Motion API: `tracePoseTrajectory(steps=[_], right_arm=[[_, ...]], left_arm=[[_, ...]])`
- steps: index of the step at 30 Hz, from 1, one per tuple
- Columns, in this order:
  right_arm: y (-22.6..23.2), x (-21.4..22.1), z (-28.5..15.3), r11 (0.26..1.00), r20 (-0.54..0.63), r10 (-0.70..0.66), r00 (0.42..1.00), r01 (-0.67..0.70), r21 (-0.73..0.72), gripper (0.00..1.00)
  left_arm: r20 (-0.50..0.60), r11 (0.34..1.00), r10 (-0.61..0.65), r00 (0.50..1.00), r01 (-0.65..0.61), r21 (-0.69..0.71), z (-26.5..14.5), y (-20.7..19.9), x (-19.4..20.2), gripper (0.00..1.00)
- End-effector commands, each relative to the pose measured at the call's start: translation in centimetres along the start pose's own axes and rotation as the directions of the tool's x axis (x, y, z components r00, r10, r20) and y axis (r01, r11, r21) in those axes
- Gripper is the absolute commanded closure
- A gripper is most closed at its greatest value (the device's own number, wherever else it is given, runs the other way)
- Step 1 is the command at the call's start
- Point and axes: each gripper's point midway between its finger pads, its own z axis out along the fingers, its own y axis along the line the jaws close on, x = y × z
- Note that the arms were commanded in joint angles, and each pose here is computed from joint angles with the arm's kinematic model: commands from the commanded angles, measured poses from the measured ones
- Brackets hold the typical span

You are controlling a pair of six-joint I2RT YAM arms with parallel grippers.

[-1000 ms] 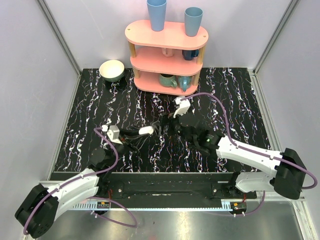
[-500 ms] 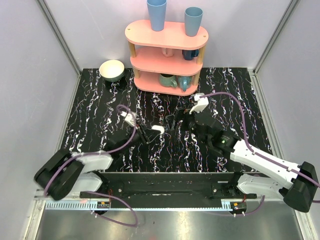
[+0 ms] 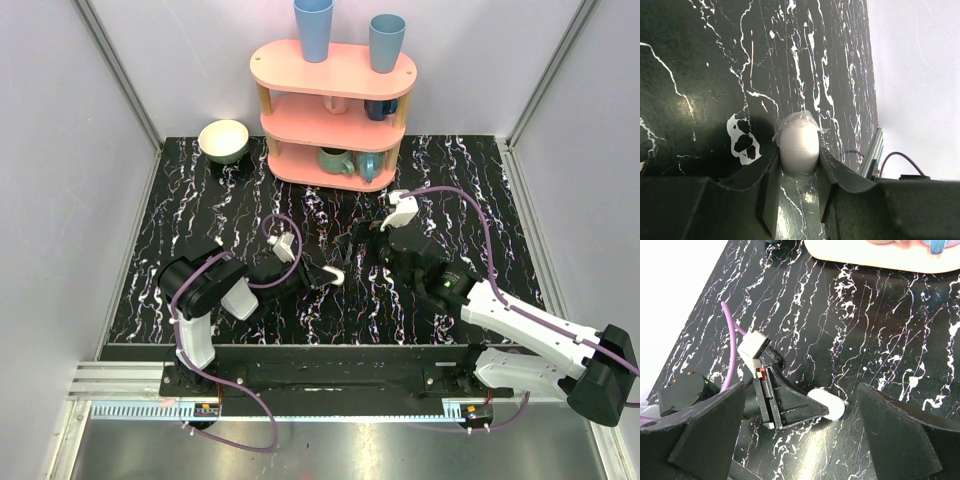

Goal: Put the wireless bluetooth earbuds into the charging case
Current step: Place the charging case with the earbuds at the center of the board.

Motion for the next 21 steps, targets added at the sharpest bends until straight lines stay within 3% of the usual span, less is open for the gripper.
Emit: tracePoseTrajectory(steps=[1, 6, 9, 13, 21], right_arm=[[-0.2, -0.8, -0.2, 1.000, 0.027, 0.023, 0.999, -0.023, 0.005, 0.00], [-0.1, -0.5, -0.1, 1.000, 0.015, 0.022, 1.000, -0.022, 0.000, 0.00], [-0.1, -0.6, -0.2, 1.000, 0.019, 0.018, 1.000, -0.018, -0.003, 0.00], [-0.3, -0.6, -0.5, 1.000, 0.022, 0.013, 1.000, -0.013, -0.005, 0.00], [-0.5, -0.6, -0.7, 1.000, 0.027, 0.017, 0.999, -0.017, -0.005, 0.00]], left_arm=[[0.188, 0.970, 0.051, 0.981, -0.094, 0.226, 0.1, -6.5, -4.3, 0.99], [0.207, 0.980, 0.022, 0.978, -0.062, 0.189, 0.2, -5.3, -4.5, 0.77], [0.202, 0.982, 0.023, 0.979, -0.060, 0.177, 0.5, -5.1, -4.5, 0.74], [0.203, 0.984, 0.021, 0.979, -0.056, 0.166, 0.5, -4.9, -4.5, 0.58], [0.209, 0.992, 0.070, 0.976, -0.089, 0.086, -0.1, -3.9, -4.6, 0.40]])
